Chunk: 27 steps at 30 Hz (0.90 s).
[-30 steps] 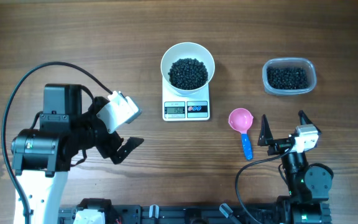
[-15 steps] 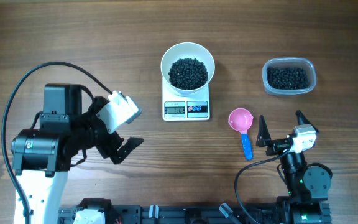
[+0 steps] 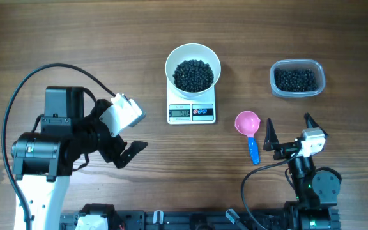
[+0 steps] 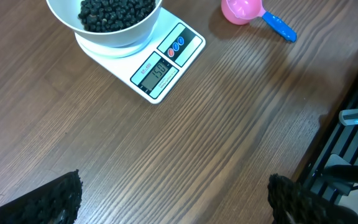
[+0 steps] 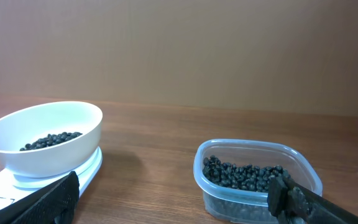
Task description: Scoop item into bowl and weigh 150g on scale
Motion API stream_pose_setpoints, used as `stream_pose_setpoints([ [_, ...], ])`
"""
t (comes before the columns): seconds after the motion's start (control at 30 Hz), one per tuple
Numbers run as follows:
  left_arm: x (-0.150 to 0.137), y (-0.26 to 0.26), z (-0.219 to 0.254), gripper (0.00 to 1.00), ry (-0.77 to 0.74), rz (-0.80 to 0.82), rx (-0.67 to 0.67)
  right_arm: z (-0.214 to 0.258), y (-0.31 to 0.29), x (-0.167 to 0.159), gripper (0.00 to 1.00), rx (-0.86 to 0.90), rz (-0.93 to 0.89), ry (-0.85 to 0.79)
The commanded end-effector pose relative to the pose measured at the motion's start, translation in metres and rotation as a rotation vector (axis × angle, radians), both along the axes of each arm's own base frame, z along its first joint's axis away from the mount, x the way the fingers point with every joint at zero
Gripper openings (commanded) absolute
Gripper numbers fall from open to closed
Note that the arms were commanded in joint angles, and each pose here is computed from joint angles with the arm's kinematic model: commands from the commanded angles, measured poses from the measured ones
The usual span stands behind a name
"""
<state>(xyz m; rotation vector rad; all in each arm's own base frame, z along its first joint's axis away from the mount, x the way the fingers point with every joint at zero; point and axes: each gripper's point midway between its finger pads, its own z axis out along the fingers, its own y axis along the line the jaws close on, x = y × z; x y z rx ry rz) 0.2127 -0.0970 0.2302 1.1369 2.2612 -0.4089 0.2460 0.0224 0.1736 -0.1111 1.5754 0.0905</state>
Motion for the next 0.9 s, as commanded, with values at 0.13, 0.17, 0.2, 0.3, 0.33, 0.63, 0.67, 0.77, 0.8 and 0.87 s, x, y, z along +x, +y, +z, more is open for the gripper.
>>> stream_pose_setpoints([
  [0.13, 0.0018, -0.0013, 0.006, 1.0, -0.031, -0.023, 0.006, 0.0024, -0.0019, -0.0003, 1.0, -0.012, -0.013, -0.014],
  [0.17, 0.0019, -0.0012, 0.0061, 1.0, -0.032, -0.022, 0.006, 0.0024, -0.002, -0.0003, 1.0, -0.012, -0.013, -0.014],
  [0.2, 0.0018, -0.0012, 0.006, 1.0, -0.031, -0.022, 0.006, 0.0024, -0.002, -0.0003, 1.0, -0.012, -0.013, -0.014],
  [0.3, 0.0019, -0.0012, 0.0061, 1.0, -0.032, -0.022, 0.005, 0.0024, -0.002, -0.0003, 1.0, -0.012, -0.013, -0.014],
  [0.33, 0.0019, -0.0012, 0.0061, 1.0, -0.032, -0.022, 0.006, 0.0024, -0.0019, -0.0003, 1.0, -0.012, -0.013, -0.014],
  [0.63, 0.0018, -0.0012, 0.006, 1.0, -0.031, -0.022, 0.006, 0.0024, -0.002, -0.0003, 1.0, -0.012, -0.013, -0.014],
  [0.67, 0.0019, -0.0012, 0.0061, 1.0, -0.032, -0.022, 0.006, 0.0024, -0.0019, -0.0003, 1.0, -0.012, -0.013, -0.014],
  [0.77, -0.0032, -0.0008, 0.0035, 1.0, -0.001, -0.014, 0.004, 0.0024, -0.0019, -0.0003, 1.0, -0.012, -0.013, -0.014],
  [0.8, -0.0043, -0.0008, 0.003, 1.0, 0.004, -0.014, 0.004, 0.0024, -0.0019, -0.0003, 1.0, -0.012, -0.013, -0.014],
  [0.87, -0.0057, -0.0038, 0.0044, 1.0, 0.008, -0.023, -0.015, 0.0024, -0.0019, -0.0003, 1.0, -0.012, -0.013, -0.014],
])
